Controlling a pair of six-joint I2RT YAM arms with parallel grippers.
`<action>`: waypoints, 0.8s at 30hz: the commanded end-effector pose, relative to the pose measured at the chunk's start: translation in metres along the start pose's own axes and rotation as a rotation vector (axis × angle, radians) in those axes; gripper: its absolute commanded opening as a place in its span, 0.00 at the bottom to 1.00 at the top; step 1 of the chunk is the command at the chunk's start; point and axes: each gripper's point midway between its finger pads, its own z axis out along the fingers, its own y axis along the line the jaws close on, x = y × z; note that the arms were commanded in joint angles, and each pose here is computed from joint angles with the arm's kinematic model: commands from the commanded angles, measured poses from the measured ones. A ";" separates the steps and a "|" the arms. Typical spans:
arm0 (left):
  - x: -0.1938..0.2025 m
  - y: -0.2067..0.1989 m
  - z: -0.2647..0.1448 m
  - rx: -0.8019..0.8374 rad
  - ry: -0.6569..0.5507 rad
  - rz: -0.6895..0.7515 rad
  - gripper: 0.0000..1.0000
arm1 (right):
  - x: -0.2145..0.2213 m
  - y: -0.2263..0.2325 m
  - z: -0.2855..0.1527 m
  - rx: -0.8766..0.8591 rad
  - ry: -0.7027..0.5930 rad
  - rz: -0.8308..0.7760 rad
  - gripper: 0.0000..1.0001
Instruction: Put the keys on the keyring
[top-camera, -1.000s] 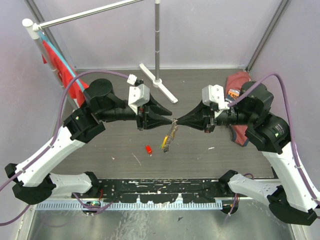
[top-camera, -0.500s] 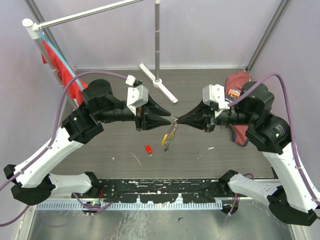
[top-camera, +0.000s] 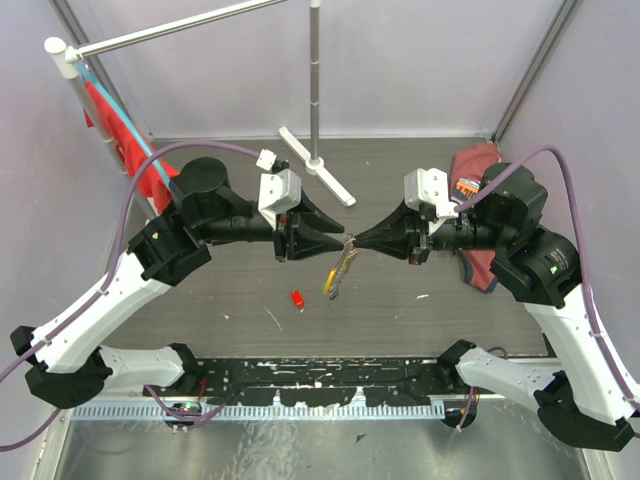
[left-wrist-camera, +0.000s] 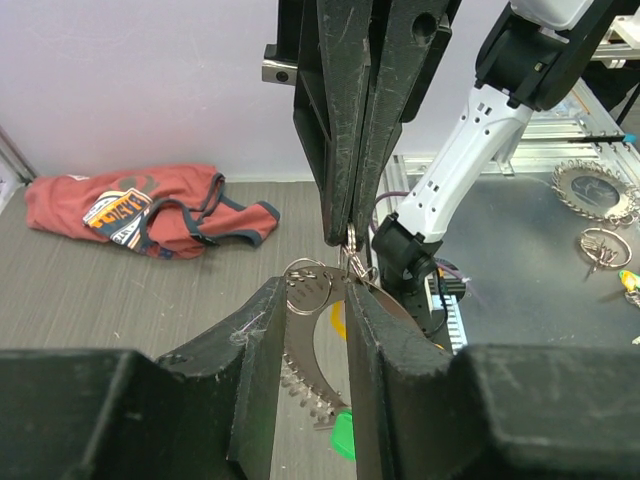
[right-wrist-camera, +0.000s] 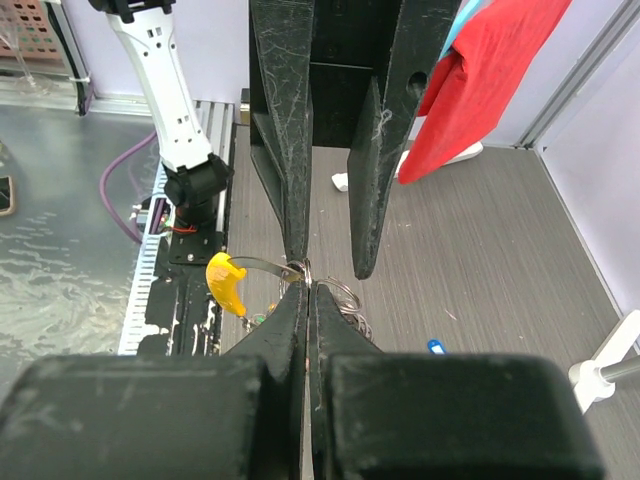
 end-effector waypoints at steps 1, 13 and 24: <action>-0.024 -0.007 0.000 0.033 -0.058 0.031 0.37 | -0.014 -0.003 0.002 0.003 -0.049 -0.046 0.01; -0.026 -0.007 -0.002 0.018 -0.067 0.040 0.36 | -0.005 -0.008 0.002 0.025 -0.021 -0.034 0.01; -0.023 -0.006 -0.005 0.004 -0.059 0.040 0.35 | -0.004 -0.010 -0.001 0.051 -0.010 -0.039 0.01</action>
